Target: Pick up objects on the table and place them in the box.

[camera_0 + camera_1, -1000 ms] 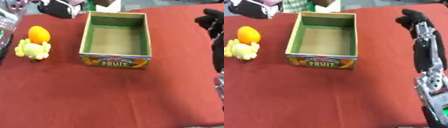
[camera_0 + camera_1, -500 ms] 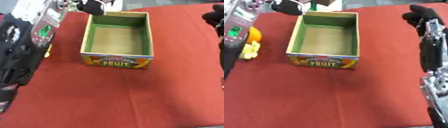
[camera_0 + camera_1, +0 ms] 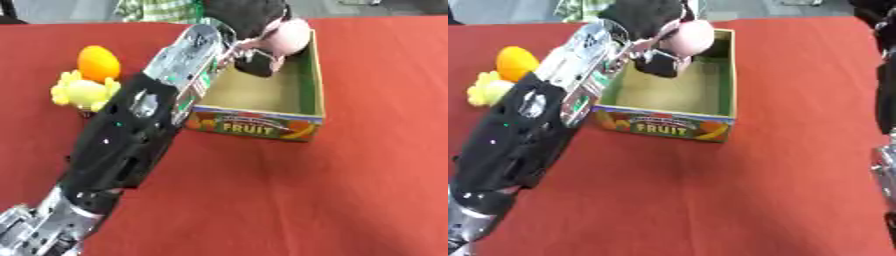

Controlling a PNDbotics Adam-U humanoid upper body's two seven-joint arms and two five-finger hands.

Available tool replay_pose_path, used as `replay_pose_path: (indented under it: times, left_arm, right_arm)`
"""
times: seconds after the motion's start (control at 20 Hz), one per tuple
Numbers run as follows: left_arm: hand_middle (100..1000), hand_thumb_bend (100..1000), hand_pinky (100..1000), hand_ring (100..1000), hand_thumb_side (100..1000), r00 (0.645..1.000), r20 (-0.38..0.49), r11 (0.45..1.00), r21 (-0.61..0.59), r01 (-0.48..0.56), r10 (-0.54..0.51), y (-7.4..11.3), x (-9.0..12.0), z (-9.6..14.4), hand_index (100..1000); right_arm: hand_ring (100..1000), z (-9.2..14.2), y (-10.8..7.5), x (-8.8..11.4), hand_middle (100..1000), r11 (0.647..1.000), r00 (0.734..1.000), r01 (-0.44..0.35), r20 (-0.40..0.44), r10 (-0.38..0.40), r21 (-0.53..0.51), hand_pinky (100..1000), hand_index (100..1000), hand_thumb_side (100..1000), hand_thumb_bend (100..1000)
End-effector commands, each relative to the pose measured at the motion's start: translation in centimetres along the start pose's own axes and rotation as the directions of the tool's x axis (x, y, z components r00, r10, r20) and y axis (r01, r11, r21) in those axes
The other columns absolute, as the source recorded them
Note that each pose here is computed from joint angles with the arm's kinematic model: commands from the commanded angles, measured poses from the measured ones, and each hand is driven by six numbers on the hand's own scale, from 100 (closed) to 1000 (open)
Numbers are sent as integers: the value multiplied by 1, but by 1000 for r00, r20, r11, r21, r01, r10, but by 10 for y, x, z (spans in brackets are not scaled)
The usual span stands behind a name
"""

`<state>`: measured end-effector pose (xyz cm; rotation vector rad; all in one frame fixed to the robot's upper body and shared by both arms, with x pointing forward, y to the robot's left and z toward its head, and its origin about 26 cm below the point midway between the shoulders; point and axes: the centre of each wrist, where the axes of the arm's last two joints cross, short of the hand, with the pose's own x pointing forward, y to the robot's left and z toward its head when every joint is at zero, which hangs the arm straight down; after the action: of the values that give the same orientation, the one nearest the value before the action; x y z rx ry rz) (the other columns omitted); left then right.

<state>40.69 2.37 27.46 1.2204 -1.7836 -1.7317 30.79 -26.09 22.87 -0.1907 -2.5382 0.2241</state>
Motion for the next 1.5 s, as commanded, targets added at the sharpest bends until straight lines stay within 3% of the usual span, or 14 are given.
replay_pose_path:
  times: [0.05, 0.2, 0.4, 0.65, 0.8, 0.85, 0.9, 0.95, 1.0, 1.05, 1.15, 1.35, 1.5]
  left_arm:
    - [388, 100, 211, 406, 281, 999, -26, 999, -32, 27, -28, -10, 5, -9, 515]
    - [427, 100, 249, 449, 268, 997, -48, 994, -91, 55, -59, -24, 5, -15, 562]
    - [490, 100, 303, 515, 386, 993, -62, 981, -170, 91, -103, -33, 7, -17, 630]
    - [616, 100, 427, 646, 485, 985, -89, 969, -210, 129, -150, -28, 7, -18, 795]
    - [616, 100, 427, 646, 485, 982, -97, 967, -214, 136, -160, -25, 8, -17, 795]
    - [806, 188, 598, 836, 791, 982, -99, 967, -215, 137, -161, -24, 7, -17, 1000]
    - [822, 264, 614, 851, 843, 980, -113, 967, -215, 138, -165, -22, 4, -17, 1000]
    - [860, 426, 653, 886, 912, 977, -129, 966, -217, 138, -169, -19, 3, -18, 1000]
    - [868, 466, 664, 894, 927, 974, -142, 965, -220, 141, -174, -18, 2, -18, 1000]
    - [885, 590, 696, 916, 958, 971, -154, 964, -223, 145, -181, -16, 2, -18, 1000]
    - [897, 737, 723, 933, 987, 964, -180, 963, -223, 154, -196, -13, 0, -18, 1000]
    - [901, 775, 732, 930, 1000, 953, -222, 970, -177, 168, -206, -6, -2, -16, 1000]
    - [874, 723, 712, 903, 1000, 950, -251, 981, -108, 163, -185, 2, -6, -13, 1000]
  right_arm:
    - [804, -7, -3, 9, 693, 1000, 999, 0, 39, -1, 11, 883, 818, 1000, 100]
    - [803, -6, -3, 8, 692, 1000, 999, 2, 35, -3, 7, 884, 817, 1000, 100]
    - [803, -5, -3, 8, 689, 1000, 1000, 1, 29, -1, 3, 884, 817, 1000, 100]
    - [801, -2, -4, 6, 684, 1000, 1000, -3, 16, 3, -1, 885, 817, 1000, 100]
    - [801, -2, -4, 6, 684, 1000, 1000, -4, 14, 4, -2, 885, 817, 1000, 100]
    - [799, -2, -4, 6, 682, 1000, 1000, -4, 13, 4, -2, 886, 816, 1000, 100]
    - [799, -1, -4, 6, 681, 1000, 1000, -5, 10, 5, -3, 886, 816, 1000, 100]
    - [798, 0, -4, 5, 680, 1000, 1000, -6, 8, 6, -4, 886, 816, 1000, 100]
    - [798, 0, -4, 5, 680, 1000, 1000, -6, 6, 6, -5, 886, 816, 1000, 100]
    - [797, 0, -4, 5, 678, 1000, 1000, -6, 5, 6, -5, 886, 816, 1000, 100]
    - [797, 1, -3, 5, 678, 1000, 1000, -5, 4, 5, -5, 886, 816, 1000, 100]
    - [797, 1, -3, 5, 677, 1000, 1000, -5, 1, 5, -7, 886, 816, 1000, 100]
    - [797, 2, -4, 4, 677, 1000, 1000, -8, -2, 8, -8, 886, 816, 1000, 100]
